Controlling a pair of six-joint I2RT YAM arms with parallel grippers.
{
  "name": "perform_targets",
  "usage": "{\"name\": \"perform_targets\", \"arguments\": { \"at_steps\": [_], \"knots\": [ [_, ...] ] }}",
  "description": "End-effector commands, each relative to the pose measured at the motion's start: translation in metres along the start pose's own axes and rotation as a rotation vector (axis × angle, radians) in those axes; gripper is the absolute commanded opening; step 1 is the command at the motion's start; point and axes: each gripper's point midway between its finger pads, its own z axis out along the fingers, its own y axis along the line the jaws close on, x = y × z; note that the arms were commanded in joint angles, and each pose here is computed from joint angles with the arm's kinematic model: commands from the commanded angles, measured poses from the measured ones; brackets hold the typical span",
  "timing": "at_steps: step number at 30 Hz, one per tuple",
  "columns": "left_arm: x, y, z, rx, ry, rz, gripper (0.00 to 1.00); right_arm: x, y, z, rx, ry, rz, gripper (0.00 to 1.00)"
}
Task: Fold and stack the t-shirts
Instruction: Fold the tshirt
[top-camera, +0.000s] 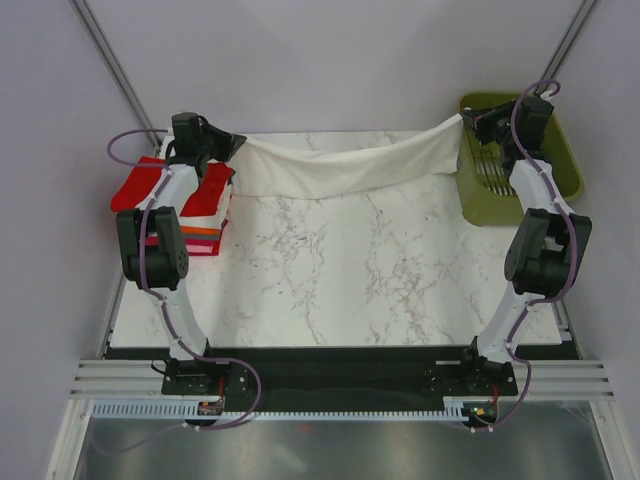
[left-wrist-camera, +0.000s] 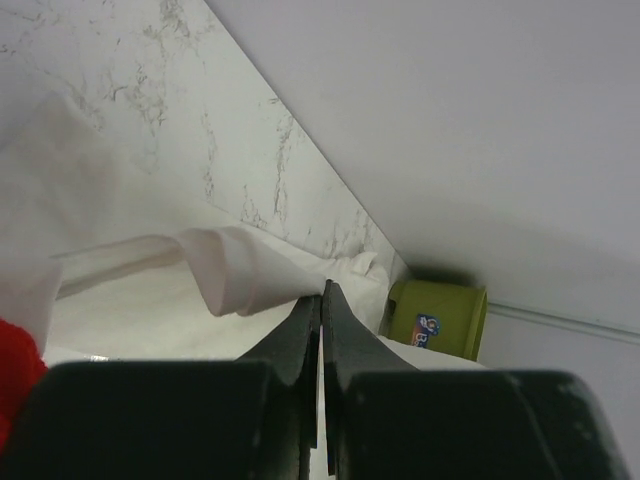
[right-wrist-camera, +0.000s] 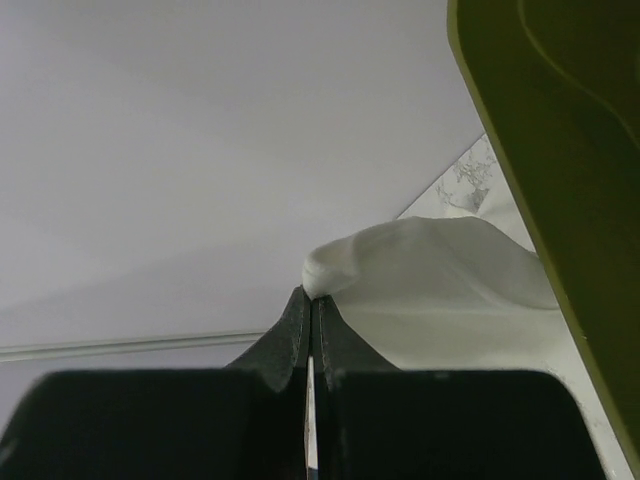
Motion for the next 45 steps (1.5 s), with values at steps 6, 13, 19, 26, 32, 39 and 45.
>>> {"name": "perform_targets", "arguments": {
  "at_steps": [6,13,19,26,32,39,45],
  "knots": [
    [0.004,-0.030,-0.034,0.109,-0.010,0.069,0.02,0.001,0.019,-0.023,-0.052,-0.012,-0.072,0.00],
    [0.031,-0.023,-0.054,0.099,0.026,0.094,0.02,0.015,0.018,-0.059,-0.034,-0.023,-0.099,0.00],
    [0.071,-0.011,-0.064,0.077,0.084,0.117,0.02,0.019,-0.007,-0.095,0.031,-0.076,-0.105,0.00],
    [0.092,0.003,-0.089,0.055,0.086,0.147,0.02,0.037,-0.057,-0.132,0.143,-0.076,-0.115,0.00],
    [0.105,0.038,-0.124,-0.012,0.056,0.133,0.02,0.061,-0.094,-0.156,0.215,-0.065,-0.128,0.00],
    [0.134,0.095,-0.157,-0.081,0.084,0.150,0.02,0.083,-0.127,-0.197,0.305,-0.090,-0.178,0.00],
    [0.152,0.144,-0.186,-0.151,0.080,0.152,0.02,0.110,-0.187,-0.237,0.474,-0.111,-0.173,0.00]
  ]
}}
